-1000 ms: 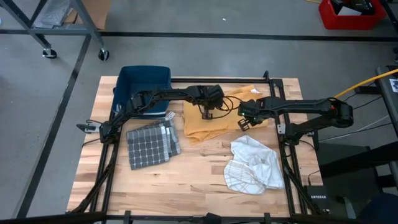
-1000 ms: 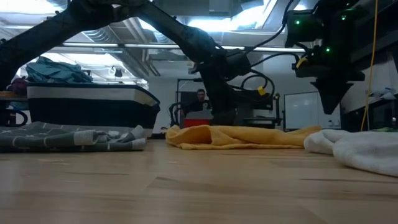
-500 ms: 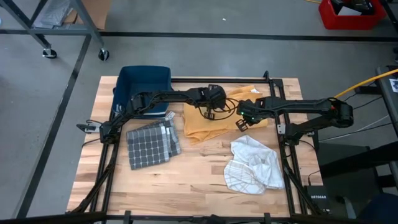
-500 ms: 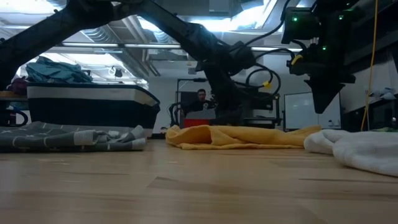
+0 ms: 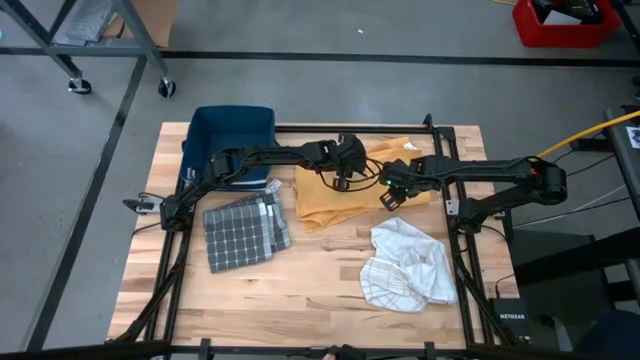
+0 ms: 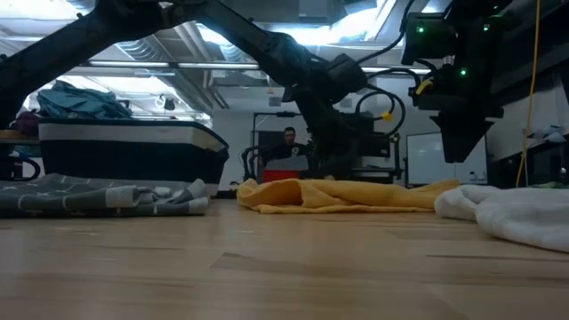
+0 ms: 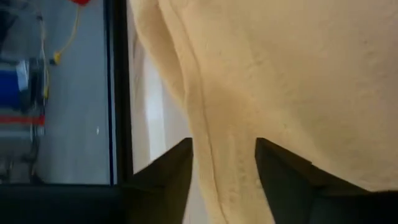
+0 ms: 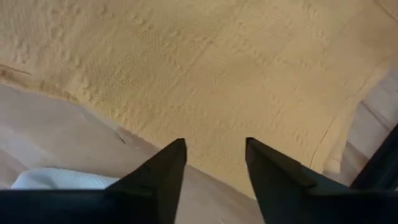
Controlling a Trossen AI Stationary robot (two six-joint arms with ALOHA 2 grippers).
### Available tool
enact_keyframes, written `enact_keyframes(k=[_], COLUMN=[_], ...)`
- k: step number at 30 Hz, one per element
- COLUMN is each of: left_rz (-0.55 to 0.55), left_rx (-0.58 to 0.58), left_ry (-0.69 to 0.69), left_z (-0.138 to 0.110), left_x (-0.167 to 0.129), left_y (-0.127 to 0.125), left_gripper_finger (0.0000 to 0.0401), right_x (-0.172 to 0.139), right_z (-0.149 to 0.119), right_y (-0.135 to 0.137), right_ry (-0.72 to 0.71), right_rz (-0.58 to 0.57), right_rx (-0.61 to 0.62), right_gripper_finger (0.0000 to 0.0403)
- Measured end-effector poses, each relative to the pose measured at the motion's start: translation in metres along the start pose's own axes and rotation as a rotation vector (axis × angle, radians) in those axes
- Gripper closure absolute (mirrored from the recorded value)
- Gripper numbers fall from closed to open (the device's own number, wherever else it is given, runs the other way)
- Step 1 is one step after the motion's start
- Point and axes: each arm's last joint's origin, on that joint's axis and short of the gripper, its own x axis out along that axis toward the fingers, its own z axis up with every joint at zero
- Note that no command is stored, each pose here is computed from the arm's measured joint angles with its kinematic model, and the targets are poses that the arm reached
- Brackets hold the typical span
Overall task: Fold towel
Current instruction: Fold the yellow towel
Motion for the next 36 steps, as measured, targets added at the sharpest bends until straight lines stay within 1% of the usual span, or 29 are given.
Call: enact_keyframes(k=[2,4,7,10,15,20,24,27,29,33,36], left_rz=[0.003,-0.018,-0.129,-0.236,-0.385,-0.454,-0.488,-0.508,-0.540,-0.664,-0.741], left_rx=[-0.012,0.028,0.138,0.193,0.271,0.272,0.234,0.188,0.159,0.120,0.116], left_ry=[0.066,0.166,0.308,0.445,0.622,0.674,0.625,0.623,0.640,0.675,0.650], left_z=[-0.001,-0.003,-0.011,-0.021,-0.036,-0.049,-0.055,-0.059,-0.061,-0.060,-0.053], left_x=[-0.006,-0.019,-0.043,-0.061,-0.076,-0.072,-0.059,-0.055,-0.056,-0.066,-0.074], left_y=[-0.001,-0.005,-0.013,-0.023,-0.035,-0.043,-0.052,-0.061,-0.069,-0.089,-0.104], left_gripper_finger=[0.0217,0.0210,0.0211,0.0216,0.0218,0.0218,0.0219,0.0219,0.0219,0.0219,0.0219], right_x=[0.000,0.000,0.000,-0.001,-0.005,-0.013,-0.013,-0.012,-0.011,-0.006,-0.002], right_z=[0.000,0.000,0.003,0.009,0.019,0.019,0.014,0.008,0.004,0.000,0.000], right_y=[0.000,0.001,0.004,0.009,0.023,0.046,0.063,0.072,0.076,0.082,0.083], right_ry=[0.003,0.012,-0.007,-0.059,-0.155,-0.257,-0.283,-0.273,-0.262,-0.238,-0.225], right_rz=[0.005,0.022,0.066,0.129,0.307,0.427,0.476,0.485,0.484,0.474,0.463], right_rx=[0.001,0.002,0.009,0.022,-0.017,-0.086,-0.139,-0.173,-0.193,-0.221,-0.224], right_gripper_finger=[0.0209,0.0200,0.0197,0.0196,0.0196,0.0196,0.0196,0.0196,0.0196,0.0196,0.0196])
